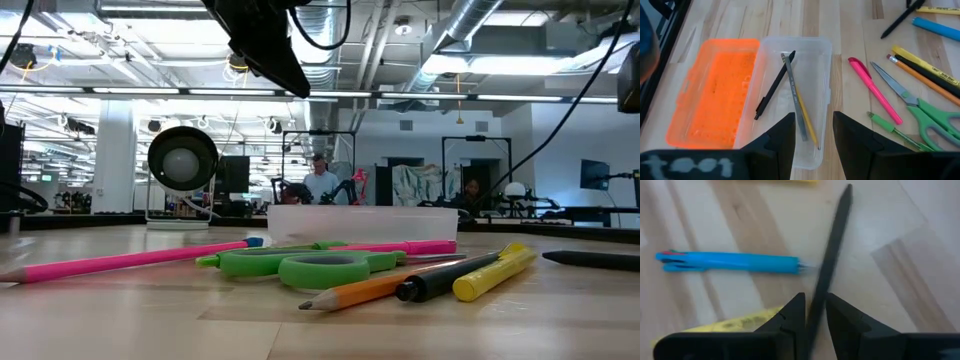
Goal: Pick & place school supplies into a supply box
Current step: Put the right black pen into the orange supply box
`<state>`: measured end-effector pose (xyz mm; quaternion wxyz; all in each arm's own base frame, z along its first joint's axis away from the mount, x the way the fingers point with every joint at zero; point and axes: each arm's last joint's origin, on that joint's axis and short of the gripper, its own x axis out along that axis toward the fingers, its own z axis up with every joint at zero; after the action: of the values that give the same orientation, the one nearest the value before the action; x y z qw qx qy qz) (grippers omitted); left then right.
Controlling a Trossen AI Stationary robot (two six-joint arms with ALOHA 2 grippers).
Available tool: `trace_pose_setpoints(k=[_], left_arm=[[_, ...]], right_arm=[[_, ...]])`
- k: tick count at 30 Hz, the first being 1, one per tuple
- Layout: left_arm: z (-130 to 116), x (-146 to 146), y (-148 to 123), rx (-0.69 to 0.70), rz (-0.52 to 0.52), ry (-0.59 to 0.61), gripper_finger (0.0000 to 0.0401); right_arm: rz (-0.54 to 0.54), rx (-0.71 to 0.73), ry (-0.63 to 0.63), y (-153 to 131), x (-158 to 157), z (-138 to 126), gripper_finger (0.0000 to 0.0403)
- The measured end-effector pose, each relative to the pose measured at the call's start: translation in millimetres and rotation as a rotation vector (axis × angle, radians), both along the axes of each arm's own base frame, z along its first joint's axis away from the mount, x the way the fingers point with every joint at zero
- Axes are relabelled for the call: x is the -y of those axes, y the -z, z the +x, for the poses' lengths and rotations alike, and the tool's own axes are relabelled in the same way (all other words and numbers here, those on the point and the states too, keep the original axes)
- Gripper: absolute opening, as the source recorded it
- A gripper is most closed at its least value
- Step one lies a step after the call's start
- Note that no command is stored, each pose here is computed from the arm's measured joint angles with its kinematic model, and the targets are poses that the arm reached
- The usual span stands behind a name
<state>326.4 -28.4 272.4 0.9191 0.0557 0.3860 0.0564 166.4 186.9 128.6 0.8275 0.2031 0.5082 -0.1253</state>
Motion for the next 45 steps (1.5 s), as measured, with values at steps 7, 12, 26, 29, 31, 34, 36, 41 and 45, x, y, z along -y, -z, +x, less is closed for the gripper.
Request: trace_pose_setpoints(k=[7, 12, 26, 29, 31, 34, 36, 41, 45], left_arm=[[0, 0, 0, -0.003, 0.000, -0.002, 0.0122], [0, 0, 0, -0.003, 0.001, -0.002, 0.0122], [0, 0, 0, -0.002, -0.001, -0.005, 0.0122], [0, 1, 0, -0.001, -0.003, -0.007, 0.0122], [0, 1, 0, -0.001, -0.005, -0.009, 0.0122], [0, 1, 0, 0.000, -0.010, -0.013, 0.0122], [0, 1, 0, 0.001, -0.014, -0.018, 0.0122], [0, 1, 0, 0.003, -0.019, -0.023, 0.0122], [0, 0, 0, 0.004, -0.015, -0.032, 0.0122]], right_arm=[[-0.034, -0.060, 0.062, 2, 9, -2, 0.0072], [-0.022, -0.045, 0.051, 2, 6, -1, 0.0072], [-0.011, -0.104, 0.080, 3, 14, 2, 0.0103], [-0.001, -0.122, 0.070, 3, 15, 3, 0.0119], [0.002, -0.133, 0.068, 3, 16, 4, 0.0125], [0.011, -0.160, 0.097, 3, 20, 6, 0.0125], [0.008, -0.180, 0.115, 3, 23, 7, 0.0120], [0.002, -0.219, 0.107, 3, 30, 10, 0.0103], [-0.004, -0.239, 0.108, 4, 34, 12, 0.0090]])
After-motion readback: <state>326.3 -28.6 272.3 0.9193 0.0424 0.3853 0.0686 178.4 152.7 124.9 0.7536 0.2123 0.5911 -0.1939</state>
